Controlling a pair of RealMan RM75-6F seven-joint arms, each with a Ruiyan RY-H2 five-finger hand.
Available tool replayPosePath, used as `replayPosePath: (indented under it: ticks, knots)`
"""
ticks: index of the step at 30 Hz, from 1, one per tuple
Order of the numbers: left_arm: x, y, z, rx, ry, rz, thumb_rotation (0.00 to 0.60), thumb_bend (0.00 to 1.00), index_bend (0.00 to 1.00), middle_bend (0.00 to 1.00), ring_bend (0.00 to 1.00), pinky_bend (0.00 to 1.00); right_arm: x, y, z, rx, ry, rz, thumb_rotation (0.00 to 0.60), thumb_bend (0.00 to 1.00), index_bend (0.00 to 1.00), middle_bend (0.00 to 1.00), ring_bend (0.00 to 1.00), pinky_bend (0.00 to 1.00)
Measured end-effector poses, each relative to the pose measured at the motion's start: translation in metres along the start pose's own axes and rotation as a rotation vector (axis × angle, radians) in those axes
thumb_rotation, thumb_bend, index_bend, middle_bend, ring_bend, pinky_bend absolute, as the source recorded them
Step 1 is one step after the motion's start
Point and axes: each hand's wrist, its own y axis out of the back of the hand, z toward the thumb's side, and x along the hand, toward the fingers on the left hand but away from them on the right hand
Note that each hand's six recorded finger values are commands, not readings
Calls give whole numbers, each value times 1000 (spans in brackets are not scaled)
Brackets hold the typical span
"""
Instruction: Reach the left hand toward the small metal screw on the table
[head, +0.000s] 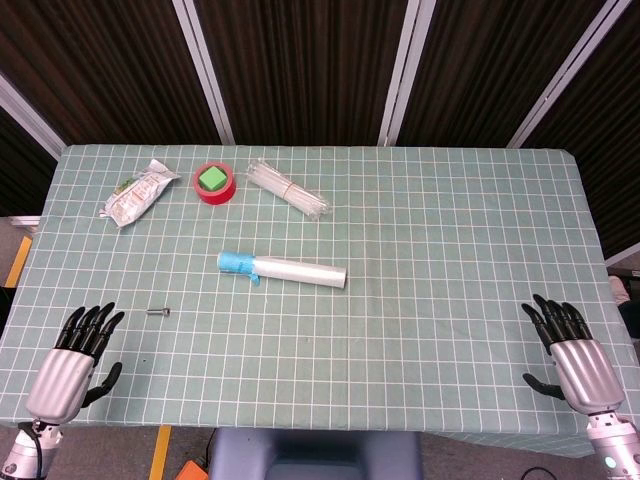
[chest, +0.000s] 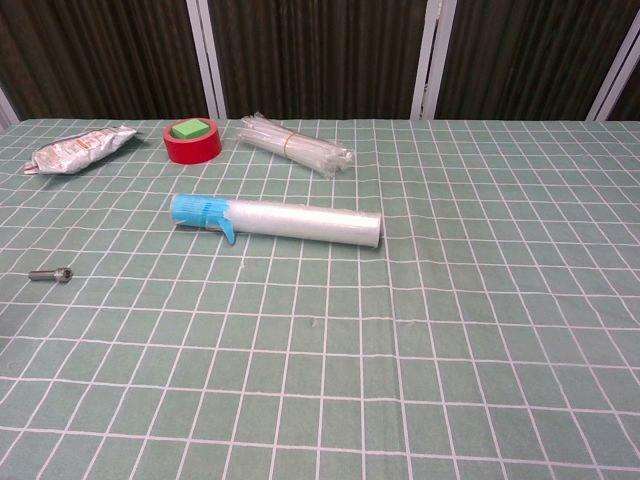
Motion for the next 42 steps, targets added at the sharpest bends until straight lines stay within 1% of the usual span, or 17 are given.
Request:
replayPosePath:
  ticks: [3, 6, 10, 14, 16, 21, 24, 27, 31, 36, 42]
  knots:
    - [0, -4, 3, 0, -10, -12, 600, 422, 5, 0, 0, 0, -1, -2, 1, -2, 2, 5, 600, 240, 0, 0, 0, 0]
    - [4, -11, 6, -7, -23, -33, 600, 422, 40, 0, 0, 0, -1, -2, 2, -2, 5, 4, 600, 239, 0, 0, 0, 0]
    - [18, -28, 3, -33, -23, -66, 600, 421, 123, 0, 0, 0, -1, -3, 3, 0, 4, 5, 600, 240, 0, 0, 0, 0]
    - [38, -49, -9, -46, -2, -100, 600, 423, 243, 8, 0, 0, -1, -2, 2, 1, 1, 0, 600, 240, 0, 0, 0, 0]
    - [50, -60, -16, -57, 12, -109, 600, 423, 265, 15, 0, 0, -1, -2, 2, 1, 0, 0, 600, 240, 0, 0, 0, 0]
    - [75, -82, -28, -67, 41, -117, 600, 422, 305, 32, 0, 0, -2, -2, 1, 1, -5, 0, 600, 240, 0, 0, 0, 0]
    - [86, -96, -32, -74, 56, -135, 600, 422, 322, 40, 0, 0, -2, -2, 0, 1, -8, 2, 600, 240, 0, 0, 0, 0]
    - [94, -105, -36, -71, 71, -139, 600, 423, 346, 59, 0, 1, -3, -3, -1, 0, -9, 6, 600, 239, 0, 0, 0, 0]
    - [102, -115, -46, -62, 99, -139, 600, 422, 377, 85, 0, 3, -3, -2, -2, -1, -11, 4, 600, 240, 0, 0, 0, 0]
    - [108, -125, -56, -79, 137, -141, 600, 419, 399, 99, 0, 11, -3, -2, -2, 0, -15, 5, 600, 240, 0, 0, 0, 0]
    - [112, -134, -60, -88, 159, -143, 600, 404, 428, 118, 0, 27, -4, -2, -3, 0, -17, 7, 600, 240, 0, 0, 0, 0]
